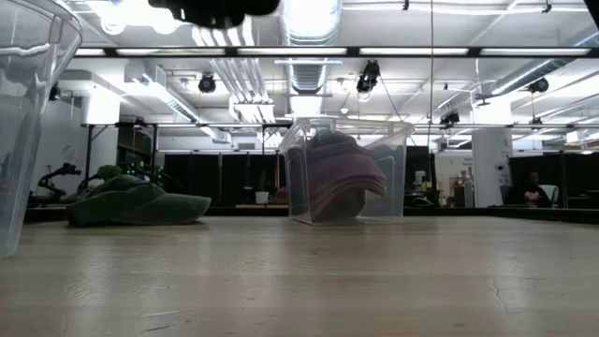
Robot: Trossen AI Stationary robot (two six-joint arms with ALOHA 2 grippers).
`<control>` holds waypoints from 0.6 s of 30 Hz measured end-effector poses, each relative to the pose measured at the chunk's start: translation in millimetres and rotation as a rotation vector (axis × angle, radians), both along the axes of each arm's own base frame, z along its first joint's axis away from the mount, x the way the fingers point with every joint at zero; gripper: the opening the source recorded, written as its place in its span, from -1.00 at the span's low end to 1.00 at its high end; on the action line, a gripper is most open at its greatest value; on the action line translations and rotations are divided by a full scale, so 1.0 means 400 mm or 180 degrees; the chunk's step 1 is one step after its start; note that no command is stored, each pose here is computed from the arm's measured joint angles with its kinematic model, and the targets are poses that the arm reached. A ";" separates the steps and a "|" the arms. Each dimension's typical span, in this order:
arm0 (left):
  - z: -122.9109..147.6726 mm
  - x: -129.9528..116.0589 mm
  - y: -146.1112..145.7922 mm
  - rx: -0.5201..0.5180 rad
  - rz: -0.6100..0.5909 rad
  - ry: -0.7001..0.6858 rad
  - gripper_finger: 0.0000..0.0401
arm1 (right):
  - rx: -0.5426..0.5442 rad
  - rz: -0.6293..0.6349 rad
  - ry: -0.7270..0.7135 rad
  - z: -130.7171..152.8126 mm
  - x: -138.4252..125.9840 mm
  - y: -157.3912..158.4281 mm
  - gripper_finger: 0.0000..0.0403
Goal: Pick & Place hat
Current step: Put the green cap into the bottom transparent bin
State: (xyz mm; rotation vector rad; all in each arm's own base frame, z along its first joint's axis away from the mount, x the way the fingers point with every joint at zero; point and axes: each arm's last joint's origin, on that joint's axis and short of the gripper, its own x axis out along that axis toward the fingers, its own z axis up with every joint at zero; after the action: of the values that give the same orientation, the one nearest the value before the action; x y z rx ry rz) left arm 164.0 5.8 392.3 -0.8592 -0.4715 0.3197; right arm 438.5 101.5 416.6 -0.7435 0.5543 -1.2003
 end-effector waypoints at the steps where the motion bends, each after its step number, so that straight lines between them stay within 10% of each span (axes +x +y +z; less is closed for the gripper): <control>1: 0.007 -0.010 -0.001 0.0002 -0.0027 -0.0071 -0.99 | -0.0005 0.0014 0.0017 -0.002 -0.001 0.004 -0.30; 18: 0.004 -0.134 -0.065 -0.0217 -0.0707 -0.0016 -0.99 | 0.0091 0.0151 -0.0263 -0.075 -0.079 0.021 -0.21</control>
State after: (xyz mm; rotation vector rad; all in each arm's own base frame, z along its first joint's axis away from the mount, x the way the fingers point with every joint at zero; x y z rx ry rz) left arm 110.2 -20.1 393.7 -0.9693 -0.3673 0.1301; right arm 406.9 109.8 386.6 -0.6764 0.4820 -1.1716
